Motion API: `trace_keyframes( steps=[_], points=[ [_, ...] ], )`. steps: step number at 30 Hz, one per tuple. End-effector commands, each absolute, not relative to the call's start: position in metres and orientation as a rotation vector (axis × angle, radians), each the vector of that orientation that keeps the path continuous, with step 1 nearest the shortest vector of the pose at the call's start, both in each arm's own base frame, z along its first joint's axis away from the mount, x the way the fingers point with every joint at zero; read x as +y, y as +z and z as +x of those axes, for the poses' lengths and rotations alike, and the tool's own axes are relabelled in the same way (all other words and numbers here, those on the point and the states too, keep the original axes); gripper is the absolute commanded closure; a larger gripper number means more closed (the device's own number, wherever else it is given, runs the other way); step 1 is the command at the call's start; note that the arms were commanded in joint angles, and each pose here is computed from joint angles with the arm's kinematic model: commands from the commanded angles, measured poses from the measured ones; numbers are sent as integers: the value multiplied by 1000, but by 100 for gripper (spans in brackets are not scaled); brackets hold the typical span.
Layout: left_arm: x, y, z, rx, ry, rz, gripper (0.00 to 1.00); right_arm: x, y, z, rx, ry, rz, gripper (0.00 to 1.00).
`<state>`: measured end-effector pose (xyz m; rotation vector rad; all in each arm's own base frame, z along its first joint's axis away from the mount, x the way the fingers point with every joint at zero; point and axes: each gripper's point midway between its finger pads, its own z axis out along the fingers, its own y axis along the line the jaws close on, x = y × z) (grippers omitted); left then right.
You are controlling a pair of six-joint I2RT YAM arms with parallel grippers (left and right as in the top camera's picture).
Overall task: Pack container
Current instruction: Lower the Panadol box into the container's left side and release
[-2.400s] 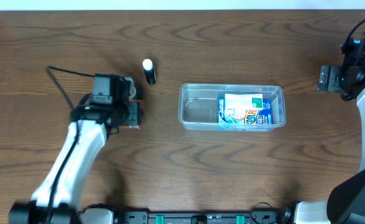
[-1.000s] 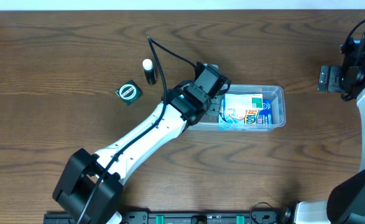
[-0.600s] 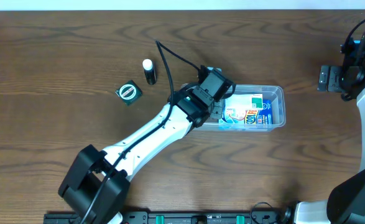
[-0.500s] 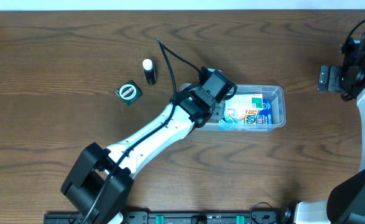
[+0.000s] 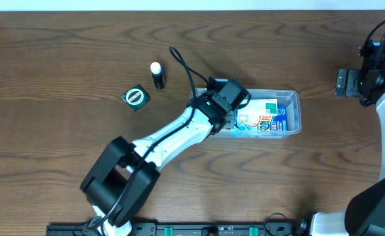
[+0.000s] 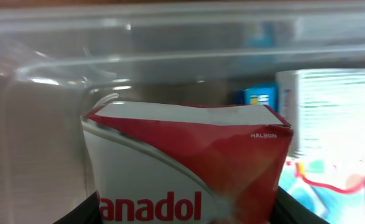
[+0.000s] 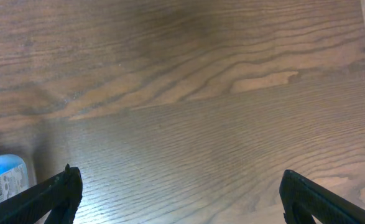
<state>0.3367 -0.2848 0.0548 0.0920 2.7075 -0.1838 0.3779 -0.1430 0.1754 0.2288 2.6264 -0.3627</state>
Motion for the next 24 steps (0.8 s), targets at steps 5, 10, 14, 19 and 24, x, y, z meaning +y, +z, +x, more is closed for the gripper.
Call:
trace_keyframes(
  steps=[5, 10, 14, 19, 24],
  points=[
    [-287, 39, 344, 2708, -159, 42, 50, -145, 185, 376, 2596, -372, 255, 1],
    [-291, 41, 348, 2689, -184, 28, 50, -145, 185, 376, 2596, -372, 255, 1],
    [-292, 42, 349, 2683, -191, 27, 33, -145, 186, 376, 2596, -372, 255, 1],
    [-292, 42, 349, 2684, -190, 27, 32, -145, 185, 376, 2596, -372, 255, 1],
    [-292, 42, 349, 2684, -191, 27, 32, -145, 186, 376, 2596, -372, 255, 1]
  ],
)
